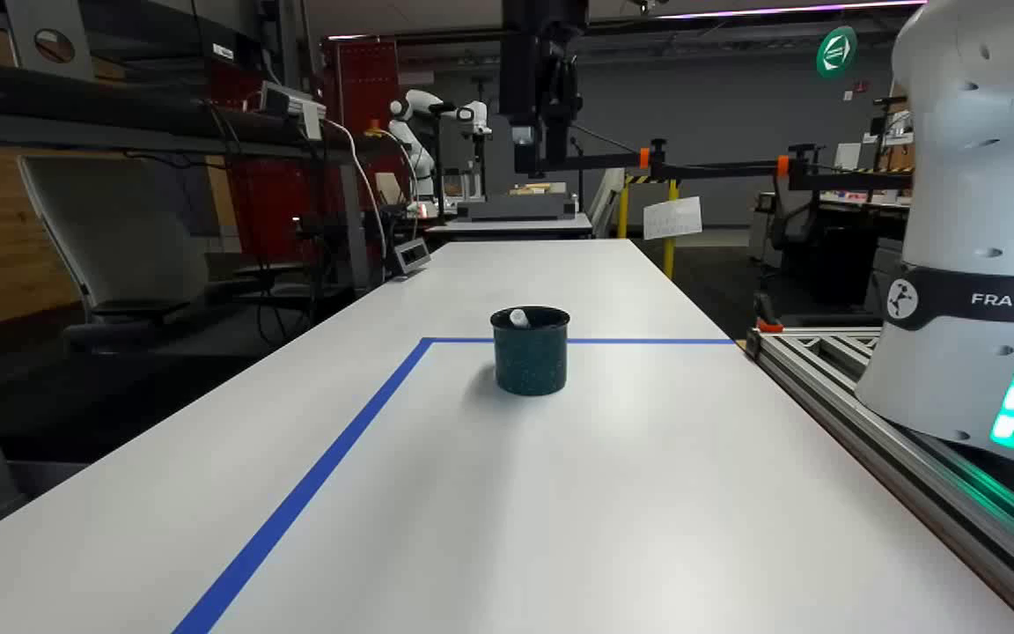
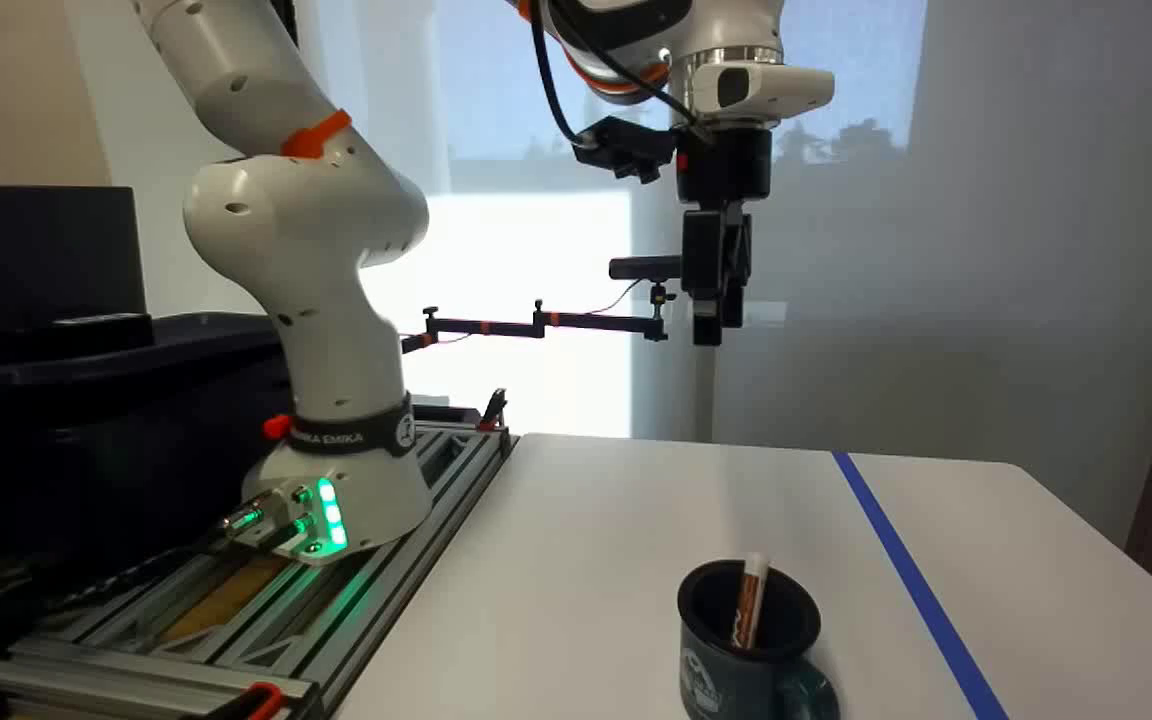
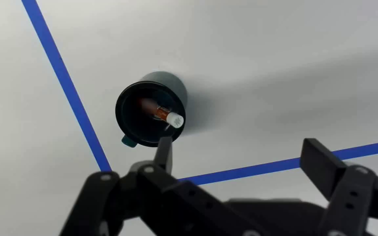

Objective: Take the marker out of the cup

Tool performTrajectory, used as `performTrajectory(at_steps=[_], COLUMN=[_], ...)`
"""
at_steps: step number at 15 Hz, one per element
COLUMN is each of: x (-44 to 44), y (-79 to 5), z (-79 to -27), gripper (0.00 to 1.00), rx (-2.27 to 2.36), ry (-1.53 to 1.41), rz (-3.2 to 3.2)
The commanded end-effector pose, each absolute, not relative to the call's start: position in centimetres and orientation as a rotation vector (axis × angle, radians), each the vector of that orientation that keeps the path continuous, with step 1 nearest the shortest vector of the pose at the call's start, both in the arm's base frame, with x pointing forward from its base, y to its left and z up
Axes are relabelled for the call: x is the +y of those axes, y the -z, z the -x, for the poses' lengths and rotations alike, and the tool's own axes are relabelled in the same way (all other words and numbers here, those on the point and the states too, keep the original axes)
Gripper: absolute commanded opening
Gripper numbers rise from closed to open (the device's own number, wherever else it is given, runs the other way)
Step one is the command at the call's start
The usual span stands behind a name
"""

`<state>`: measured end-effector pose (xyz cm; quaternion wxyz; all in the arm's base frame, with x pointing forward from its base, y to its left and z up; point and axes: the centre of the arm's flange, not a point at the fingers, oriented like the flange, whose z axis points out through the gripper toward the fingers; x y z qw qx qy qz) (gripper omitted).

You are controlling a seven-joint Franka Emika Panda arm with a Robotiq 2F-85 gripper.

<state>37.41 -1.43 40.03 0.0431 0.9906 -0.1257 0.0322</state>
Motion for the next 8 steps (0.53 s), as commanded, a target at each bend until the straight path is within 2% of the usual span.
performTrajectory(at_steps=[1,8], x=[-1.43,-1.52], y=[-40.04,-39.61], z=[-37.41,-37.58], gripper=[1.00,1.00], rx=[-0.384,-0.408], ry=[-0.098,-0.089], rz=[-3.030,-3.026])
